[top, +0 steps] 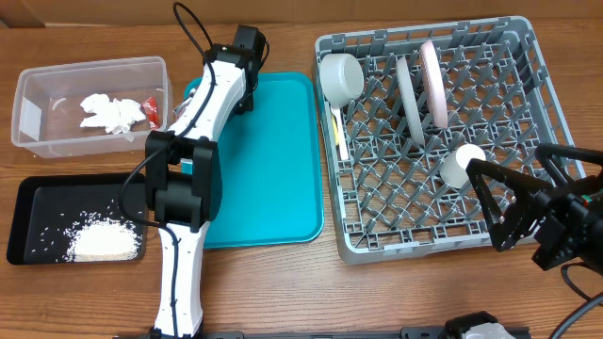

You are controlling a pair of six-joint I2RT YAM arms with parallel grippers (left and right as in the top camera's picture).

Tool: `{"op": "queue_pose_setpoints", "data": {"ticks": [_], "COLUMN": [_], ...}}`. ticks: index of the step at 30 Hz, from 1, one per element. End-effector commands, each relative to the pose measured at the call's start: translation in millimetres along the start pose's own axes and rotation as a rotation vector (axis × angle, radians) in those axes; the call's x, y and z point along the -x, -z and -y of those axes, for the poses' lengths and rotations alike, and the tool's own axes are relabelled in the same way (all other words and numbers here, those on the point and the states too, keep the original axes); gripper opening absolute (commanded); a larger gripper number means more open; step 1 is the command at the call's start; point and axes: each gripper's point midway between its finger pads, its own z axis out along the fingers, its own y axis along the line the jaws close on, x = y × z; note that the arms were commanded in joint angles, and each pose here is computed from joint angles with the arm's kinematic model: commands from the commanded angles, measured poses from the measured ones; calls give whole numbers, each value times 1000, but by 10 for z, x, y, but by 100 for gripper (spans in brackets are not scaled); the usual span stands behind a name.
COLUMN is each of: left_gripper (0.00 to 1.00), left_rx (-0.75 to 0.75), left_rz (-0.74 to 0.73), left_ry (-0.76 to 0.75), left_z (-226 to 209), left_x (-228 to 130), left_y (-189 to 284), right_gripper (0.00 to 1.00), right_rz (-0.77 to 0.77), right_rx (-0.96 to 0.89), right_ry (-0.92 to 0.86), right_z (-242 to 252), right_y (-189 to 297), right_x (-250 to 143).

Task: Sort waste into correct bins and load items into the dishwasher rack
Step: 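Move the left gripper to the silver foil wrapper and grip it, then carry the foil wrapper with the left gripper into the clear bin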

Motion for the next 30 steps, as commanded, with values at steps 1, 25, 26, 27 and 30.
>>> {"op": "queue_pose_setpoints", "data": {"ticks": [1,25,26,27,30], "left_gripper": [36,35,36,36,35], "left_rx": [1,-5,-3,-6,-32], "left_rz": [8,-39,-46,-54,-71], "left_ry": [14,35,37,38,46], "left_z": [-83,-142,-160,-166,-156], "left_x": [47,-11,-20,-35,-55], "left_y": [57,-224,-240,-264,-299], "right_gripper": [100,100,100,100,100], "right_rz": [8,8,8,8,8], "right_rx": [-2,-2,-2,-2,-2], "right_ry": [2,3,2,3,2], "right_z": [-1,-1,-1,-1,-1], "right_y": [8,8,8,8,8], "right_x": [14,14,14,14,14]}}
